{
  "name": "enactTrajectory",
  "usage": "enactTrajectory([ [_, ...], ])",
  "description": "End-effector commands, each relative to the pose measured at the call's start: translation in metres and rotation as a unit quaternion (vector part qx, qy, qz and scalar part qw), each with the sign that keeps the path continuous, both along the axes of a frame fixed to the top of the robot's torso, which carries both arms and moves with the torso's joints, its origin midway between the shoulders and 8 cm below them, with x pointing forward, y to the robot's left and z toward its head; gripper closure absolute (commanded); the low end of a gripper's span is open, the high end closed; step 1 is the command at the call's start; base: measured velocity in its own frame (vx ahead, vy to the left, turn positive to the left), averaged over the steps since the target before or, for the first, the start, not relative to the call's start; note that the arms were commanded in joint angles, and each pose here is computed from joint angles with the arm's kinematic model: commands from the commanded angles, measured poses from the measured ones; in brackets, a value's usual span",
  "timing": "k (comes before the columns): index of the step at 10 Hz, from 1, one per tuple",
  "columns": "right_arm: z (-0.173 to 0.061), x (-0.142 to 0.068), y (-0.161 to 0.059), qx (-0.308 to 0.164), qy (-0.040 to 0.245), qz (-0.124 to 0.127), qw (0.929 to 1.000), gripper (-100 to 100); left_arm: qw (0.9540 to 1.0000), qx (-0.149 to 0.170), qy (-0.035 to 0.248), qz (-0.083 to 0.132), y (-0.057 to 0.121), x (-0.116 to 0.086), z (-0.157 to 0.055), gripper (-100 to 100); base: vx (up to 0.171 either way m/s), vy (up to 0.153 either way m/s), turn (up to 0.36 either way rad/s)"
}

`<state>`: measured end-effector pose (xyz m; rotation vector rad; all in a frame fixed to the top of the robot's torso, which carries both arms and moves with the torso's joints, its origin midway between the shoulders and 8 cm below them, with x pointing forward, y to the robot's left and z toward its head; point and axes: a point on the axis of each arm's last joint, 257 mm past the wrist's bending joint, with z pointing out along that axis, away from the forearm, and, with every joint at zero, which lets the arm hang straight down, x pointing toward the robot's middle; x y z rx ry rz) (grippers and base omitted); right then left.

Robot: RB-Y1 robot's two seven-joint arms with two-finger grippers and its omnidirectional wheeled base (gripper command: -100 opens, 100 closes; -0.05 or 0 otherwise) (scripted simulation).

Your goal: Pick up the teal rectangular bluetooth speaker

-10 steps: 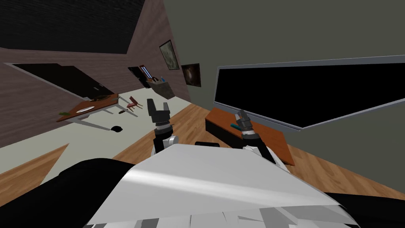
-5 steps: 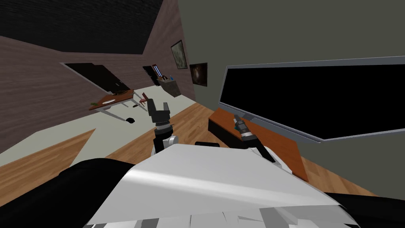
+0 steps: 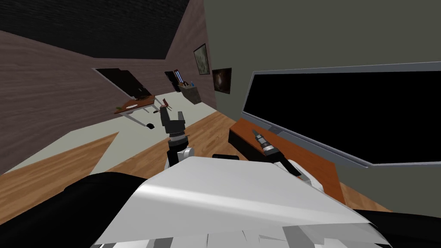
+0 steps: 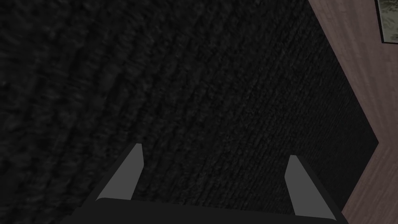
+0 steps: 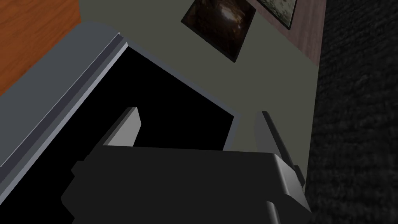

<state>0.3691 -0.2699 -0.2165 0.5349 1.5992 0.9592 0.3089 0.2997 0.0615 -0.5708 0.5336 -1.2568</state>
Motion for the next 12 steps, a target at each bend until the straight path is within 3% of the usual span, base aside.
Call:
enactTrajectory([
  [1,-0.030,-0.008,-0.007,-0.043,0.031,0.009,0.9986,-100,1.0000,0.000,0.000,0.000,0.000,0.000,0.000,0,-0.001,-0.014,0.220],
  [2,-0.030,-0.008,-0.007,-0.044,0.031,0.010,0.9985,-100,1.0000,0.000,0.000,0.000,0.000,0.000,0.000,0,0.000,-0.017,0.136],
  [3,-0.054,-0.015,-0.014,-0.079,0.057,0.017,0.9951,-100,1.0000,0.000,0.000,0.000,0.000,0.000,0.000,0,0.007,-0.019,0.218],
  [4,-0.054,-0.016,-0.015,-0.083,0.058,0.019,0.9947,-100,1.0000,0.000,0.000,0.000,0.000,0.000,0.000,0,0.005,-0.023,0.142],
  [6,-0.101,-0.034,-0.031,-0.150,0.108,0.035,0.9820,-100,1.0000,0.000,0.000,0.000,0.000,0.000,0.000,0,0.007,-0.036,0.295],
  [7,-0.101,-0.035,-0.035,-0.159,0.110,0.040,0.9803,-100,1.0000,0.000,0.000,0.000,0.000,0.000,0.000,0,0.016,-0.044,0.113],
  [8,-0.124,-0.047,-0.045,-0.192,0.135,0.049,0.9708,-100,1.0000,0.000,0.000,0.000,0.000,0.000,0.000,0,0.019,-0.035,0.152],
  [9,-0.123,-0.047,-0.047,-0.197,0.135,0.051,0.9697,-100,1.0000,0.000,0.000,0.000,0.000,0.000,0.000,0,0.013,-0.028,0.115],
  [12,-0.182,-0.090,-0.088,-0.300,0.208,0.087,0.9272,-100,1.0000,0.000,0.000,0.000,0.000,0.000,0.000,0,0.029,-0.050,0.301],
])
